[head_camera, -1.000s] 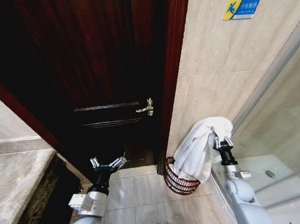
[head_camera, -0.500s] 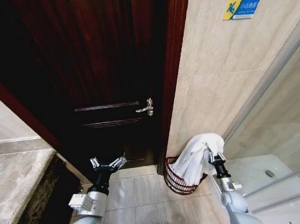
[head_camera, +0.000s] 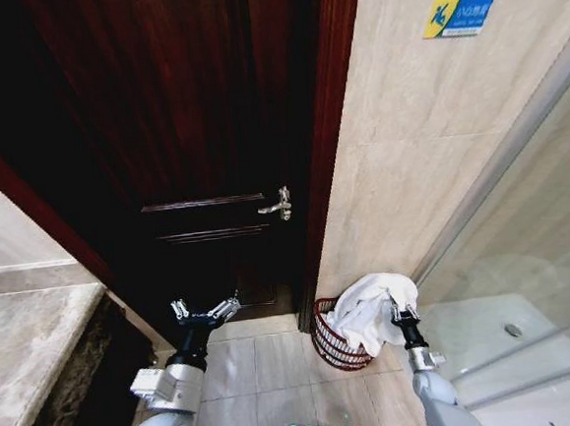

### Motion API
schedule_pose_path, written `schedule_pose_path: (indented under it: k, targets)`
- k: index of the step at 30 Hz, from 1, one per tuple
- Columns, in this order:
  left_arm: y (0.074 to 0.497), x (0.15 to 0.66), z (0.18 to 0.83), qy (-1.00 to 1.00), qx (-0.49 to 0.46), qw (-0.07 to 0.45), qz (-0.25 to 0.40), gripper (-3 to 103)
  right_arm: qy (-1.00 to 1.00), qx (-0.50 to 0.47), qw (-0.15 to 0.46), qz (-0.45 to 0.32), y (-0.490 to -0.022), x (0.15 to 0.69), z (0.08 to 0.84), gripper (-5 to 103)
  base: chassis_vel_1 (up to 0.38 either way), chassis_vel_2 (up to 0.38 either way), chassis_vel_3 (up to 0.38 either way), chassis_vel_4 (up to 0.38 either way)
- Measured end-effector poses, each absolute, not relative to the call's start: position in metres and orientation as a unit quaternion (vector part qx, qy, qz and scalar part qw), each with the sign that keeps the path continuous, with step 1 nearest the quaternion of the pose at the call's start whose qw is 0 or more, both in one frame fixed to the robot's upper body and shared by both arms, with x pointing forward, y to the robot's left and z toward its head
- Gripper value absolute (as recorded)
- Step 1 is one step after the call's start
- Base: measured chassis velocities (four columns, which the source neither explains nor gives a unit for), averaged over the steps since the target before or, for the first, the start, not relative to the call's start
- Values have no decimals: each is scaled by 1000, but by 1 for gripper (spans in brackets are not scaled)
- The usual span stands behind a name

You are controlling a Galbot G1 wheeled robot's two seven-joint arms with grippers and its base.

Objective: Discard the used towel into the hamper.

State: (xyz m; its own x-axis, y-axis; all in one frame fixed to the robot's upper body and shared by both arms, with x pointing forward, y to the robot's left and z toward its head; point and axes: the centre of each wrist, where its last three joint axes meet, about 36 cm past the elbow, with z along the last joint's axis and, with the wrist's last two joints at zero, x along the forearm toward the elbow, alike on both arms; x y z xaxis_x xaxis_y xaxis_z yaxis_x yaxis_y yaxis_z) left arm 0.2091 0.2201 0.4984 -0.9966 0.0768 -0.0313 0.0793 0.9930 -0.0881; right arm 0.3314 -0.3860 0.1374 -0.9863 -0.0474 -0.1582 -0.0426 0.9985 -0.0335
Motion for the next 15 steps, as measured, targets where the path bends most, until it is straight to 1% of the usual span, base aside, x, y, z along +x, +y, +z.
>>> schedule_pose_path:
  k: [4, 11, 14, 15]
  targets:
    - [220, 209, 498, 998, 39, 14, -45, 100, 998, -36, 59, -12, -390, 331, 125, 14, 0, 0, 0, 0]
    - [220, 209, 498, 998, 39, 14, -45, 100, 997, -66, 41, 2, -379, 336, 115, 14, 0, 0, 0, 0]
    - [220, 209, 498, 998, 39, 14, -45, 100, 994, -101, 9, 30, -380, 340, 107, 14, 0, 0, 0, 0]
    - [220, 209, 498, 998, 39, 14, -45, 100, 994, -101, 9, 30, -380, 340, 107, 14, 0, 0, 0, 0]
